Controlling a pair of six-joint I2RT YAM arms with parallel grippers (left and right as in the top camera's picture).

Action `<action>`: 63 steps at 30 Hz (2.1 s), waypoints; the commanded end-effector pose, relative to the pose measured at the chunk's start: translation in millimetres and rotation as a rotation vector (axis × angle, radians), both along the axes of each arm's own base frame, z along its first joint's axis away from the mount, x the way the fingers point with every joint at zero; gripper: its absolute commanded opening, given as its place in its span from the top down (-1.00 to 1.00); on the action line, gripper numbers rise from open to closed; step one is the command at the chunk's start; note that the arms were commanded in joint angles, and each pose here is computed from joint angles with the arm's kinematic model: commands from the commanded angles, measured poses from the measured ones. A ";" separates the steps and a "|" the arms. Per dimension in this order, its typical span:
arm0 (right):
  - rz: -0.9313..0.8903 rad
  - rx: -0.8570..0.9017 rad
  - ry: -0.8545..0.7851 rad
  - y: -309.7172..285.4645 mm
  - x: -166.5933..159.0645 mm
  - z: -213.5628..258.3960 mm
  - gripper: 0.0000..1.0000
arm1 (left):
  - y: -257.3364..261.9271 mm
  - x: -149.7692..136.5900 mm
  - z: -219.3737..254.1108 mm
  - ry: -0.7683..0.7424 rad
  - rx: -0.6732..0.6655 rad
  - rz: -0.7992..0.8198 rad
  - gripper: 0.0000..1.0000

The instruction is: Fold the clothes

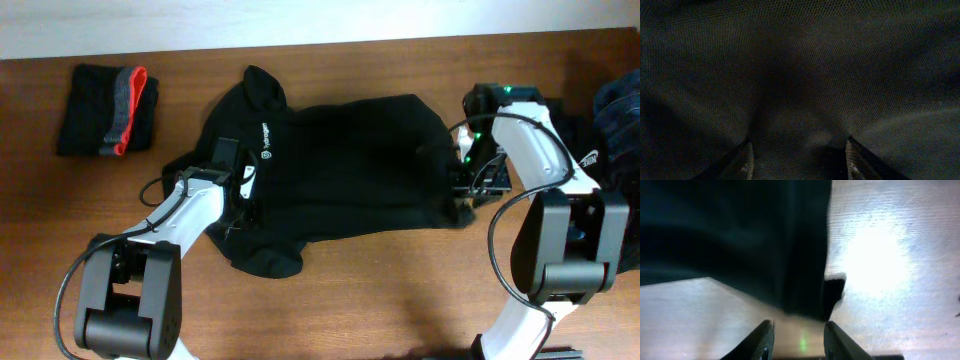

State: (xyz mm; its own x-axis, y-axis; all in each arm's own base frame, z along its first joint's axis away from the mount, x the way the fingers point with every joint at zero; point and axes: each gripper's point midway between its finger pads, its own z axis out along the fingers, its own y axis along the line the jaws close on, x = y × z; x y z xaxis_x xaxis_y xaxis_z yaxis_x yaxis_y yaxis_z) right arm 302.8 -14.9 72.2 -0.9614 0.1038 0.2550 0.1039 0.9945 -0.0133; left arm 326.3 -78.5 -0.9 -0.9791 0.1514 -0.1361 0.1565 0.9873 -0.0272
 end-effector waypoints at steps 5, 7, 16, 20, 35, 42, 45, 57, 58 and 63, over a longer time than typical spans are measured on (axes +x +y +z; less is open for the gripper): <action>-0.101 -0.113 -0.018 -26.1 -3.1 -5.1 0.18 | 6.3 -7.1 -6.1 0.022 0.026 0.015 -0.18; -0.124 -0.100 -0.055 -29.5 6.7 -0.6 0.17 | 3.5 -1.4 -2.6 0.007 0.013 0.014 -0.19; -0.088 0.011 -0.420 -21.8 98.8 73.5 -0.16 | -23.8 72.8 100.2 -0.191 -0.092 0.000 -0.45; -0.051 0.002 -0.629 -26.0 145.7 103.3 -0.53 | -34.4 121.0 174.0 -0.399 -0.130 -0.030 -0.83; 0.213 0.147 -0.788 5.7 215.7 63.6 -0.82 | -34.0 202.4 136.9 -0.550 -0.108 -0.030 -0.83; 0.314 0.150 -0.763 13.3 232.2 17.4 -0.85 | -37.7 208.6 60.3 -0.437 -0.101 -0.035 -0.83; 0.331 0.151 -0.761 15.2 237.9 3.1 -0.86 | -38.5 212.7 48.9 -0.438 -0.099 -0.042 -0.82; 0.475 0.179 -0.732 55.3 241.8 -32.4 -0.85 | -40.4 220.8 46.7 -0.469 -0.105 -0.042 -0.82; 0.481 0.175 -0.739 57.7 243.5 -32.7 -0.85 | -40.6 221.8 47.5 -0.474 -0.106 -0.043 -0.82; 0.489 0.103 -0.771 55.6 254.9 -31.1 -0.72 | -42.1 224.5 49.5 -0.489 -0.108 -0.045 -0.81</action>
